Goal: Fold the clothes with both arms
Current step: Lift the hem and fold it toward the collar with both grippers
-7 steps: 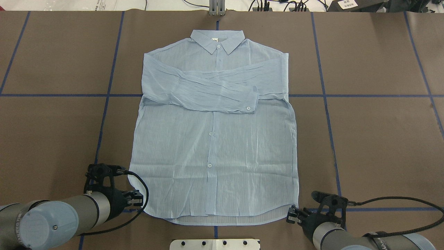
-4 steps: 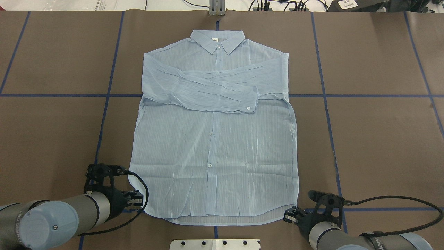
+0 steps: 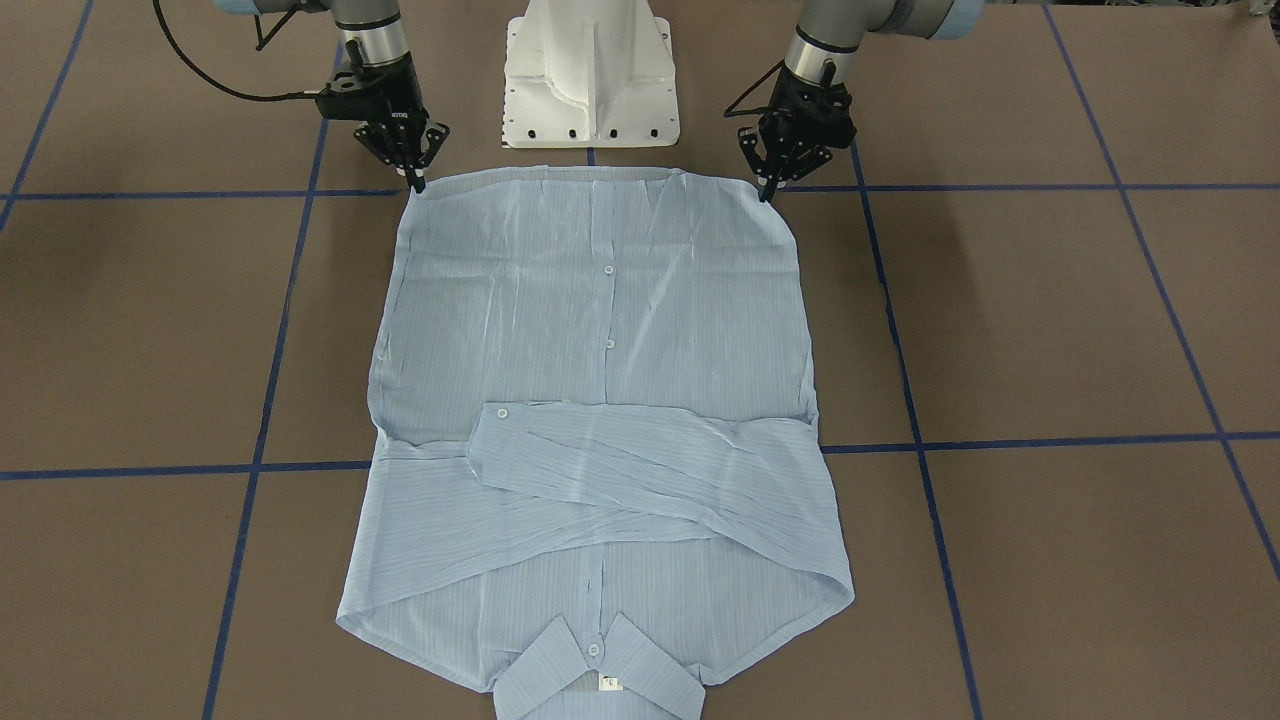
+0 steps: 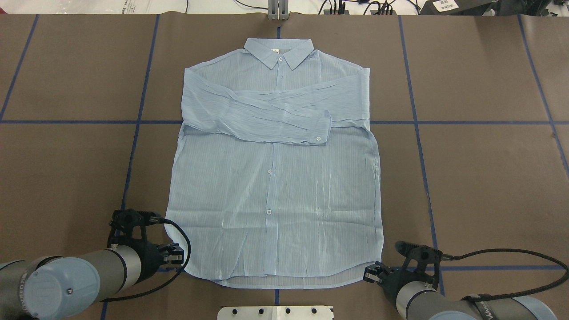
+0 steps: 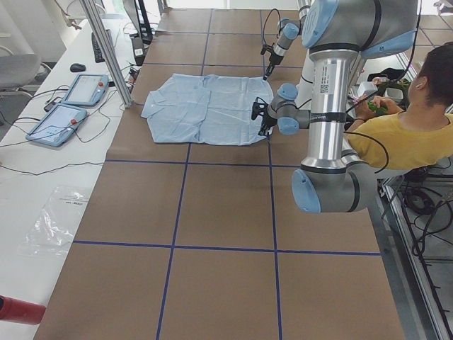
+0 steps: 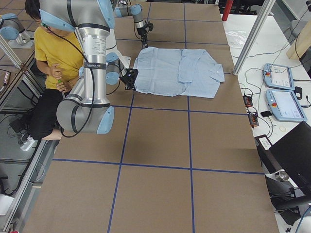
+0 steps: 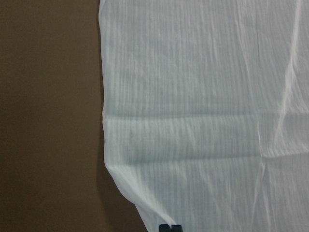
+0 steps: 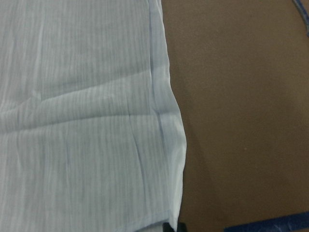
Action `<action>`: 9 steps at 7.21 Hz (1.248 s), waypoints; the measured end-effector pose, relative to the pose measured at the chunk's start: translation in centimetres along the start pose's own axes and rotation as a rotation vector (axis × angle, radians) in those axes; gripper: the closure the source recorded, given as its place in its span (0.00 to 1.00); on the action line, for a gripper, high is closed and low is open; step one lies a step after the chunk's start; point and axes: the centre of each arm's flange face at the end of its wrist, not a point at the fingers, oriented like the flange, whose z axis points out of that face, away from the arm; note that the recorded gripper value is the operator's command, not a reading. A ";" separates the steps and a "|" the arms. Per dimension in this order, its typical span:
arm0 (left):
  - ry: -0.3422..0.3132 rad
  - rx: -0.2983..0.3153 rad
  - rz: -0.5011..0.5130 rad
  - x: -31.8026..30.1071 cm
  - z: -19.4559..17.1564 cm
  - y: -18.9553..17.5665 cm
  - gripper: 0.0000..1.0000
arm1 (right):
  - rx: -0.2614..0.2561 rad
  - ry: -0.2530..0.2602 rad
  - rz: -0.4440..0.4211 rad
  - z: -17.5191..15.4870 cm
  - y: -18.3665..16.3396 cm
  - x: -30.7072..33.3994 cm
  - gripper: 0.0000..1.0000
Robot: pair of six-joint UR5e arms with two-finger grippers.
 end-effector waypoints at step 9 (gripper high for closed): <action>0.194 -0.220 -0.009 6.1 -21.9 -4.1 1.00 | -0.192 0.078 0.062 -22.3 -9.6 -3.4 1.00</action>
